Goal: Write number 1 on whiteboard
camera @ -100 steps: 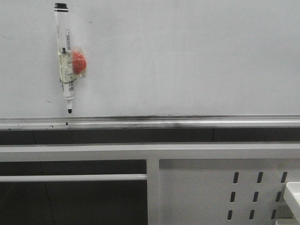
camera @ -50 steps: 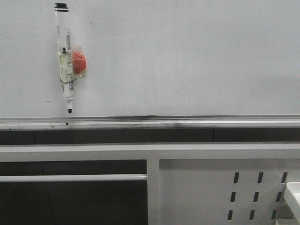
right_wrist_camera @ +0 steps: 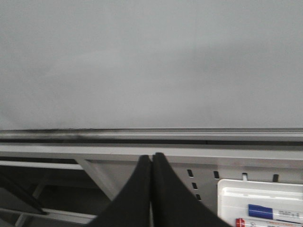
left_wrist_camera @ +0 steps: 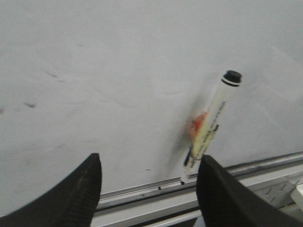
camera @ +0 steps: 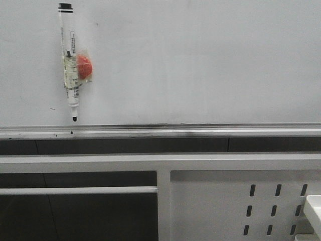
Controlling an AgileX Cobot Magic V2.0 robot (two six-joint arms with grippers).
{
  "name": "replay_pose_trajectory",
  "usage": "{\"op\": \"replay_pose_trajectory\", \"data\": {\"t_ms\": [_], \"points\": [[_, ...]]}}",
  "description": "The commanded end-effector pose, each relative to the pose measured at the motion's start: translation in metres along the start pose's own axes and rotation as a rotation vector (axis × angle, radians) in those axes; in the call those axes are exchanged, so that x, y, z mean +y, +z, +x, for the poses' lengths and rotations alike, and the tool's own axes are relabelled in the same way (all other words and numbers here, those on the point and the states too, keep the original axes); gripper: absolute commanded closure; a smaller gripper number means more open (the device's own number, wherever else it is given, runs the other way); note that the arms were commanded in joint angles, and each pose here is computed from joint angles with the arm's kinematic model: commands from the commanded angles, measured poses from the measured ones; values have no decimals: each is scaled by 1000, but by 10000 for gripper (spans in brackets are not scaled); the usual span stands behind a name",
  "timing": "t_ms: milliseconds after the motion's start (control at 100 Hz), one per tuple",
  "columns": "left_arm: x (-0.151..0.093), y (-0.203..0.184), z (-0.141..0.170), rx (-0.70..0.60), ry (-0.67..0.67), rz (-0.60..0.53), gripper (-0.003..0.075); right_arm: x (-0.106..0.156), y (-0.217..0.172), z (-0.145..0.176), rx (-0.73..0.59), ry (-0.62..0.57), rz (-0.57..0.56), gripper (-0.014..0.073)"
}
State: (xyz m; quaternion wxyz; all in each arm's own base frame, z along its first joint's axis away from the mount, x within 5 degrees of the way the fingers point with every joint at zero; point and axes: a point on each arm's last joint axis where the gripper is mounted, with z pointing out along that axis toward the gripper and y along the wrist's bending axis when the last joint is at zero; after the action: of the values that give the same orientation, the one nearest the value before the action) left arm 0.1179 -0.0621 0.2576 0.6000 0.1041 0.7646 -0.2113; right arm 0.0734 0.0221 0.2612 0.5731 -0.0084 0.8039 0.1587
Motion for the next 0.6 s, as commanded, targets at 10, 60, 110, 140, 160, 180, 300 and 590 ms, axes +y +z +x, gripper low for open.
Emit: {"op": "replay_pose_trajectory", "data": {"t_ms": [10, 60, 110, 140, 160, 180, 300, 590], "points": [[-8, 8, -5, -113, -16, 38, 312, 6, -1, -14, -81, -20, -48, 664], [-10, 12, 1, -127, -16, 52, 312, 7, -1, -14, -79, -24, -63, 664], [-13, 15, 9, -125, -21, 67, 312, 8, -1, -14, -79, -27, -75, 664], [-15, 16, 12, -132, -16, 78, 312, 8, -1, -14, -81, -28, -80, 664], [-16, 17, 13, -149, -11, 84, 312, 8, -1, -14, -80, -28, -81, 664], [-17, 18, 15, -157, -6, 92, 312, 9, -1, -14, -82, -31, -83, 664], [-27, 26, 27, -153, 27, 129, 312, 8, -1, -14, -82, -35, -81, 664], [-48, 58, 52, -221, 96, 147, 312, 8, -1, -14, -82, -35, -82, 664]]}}
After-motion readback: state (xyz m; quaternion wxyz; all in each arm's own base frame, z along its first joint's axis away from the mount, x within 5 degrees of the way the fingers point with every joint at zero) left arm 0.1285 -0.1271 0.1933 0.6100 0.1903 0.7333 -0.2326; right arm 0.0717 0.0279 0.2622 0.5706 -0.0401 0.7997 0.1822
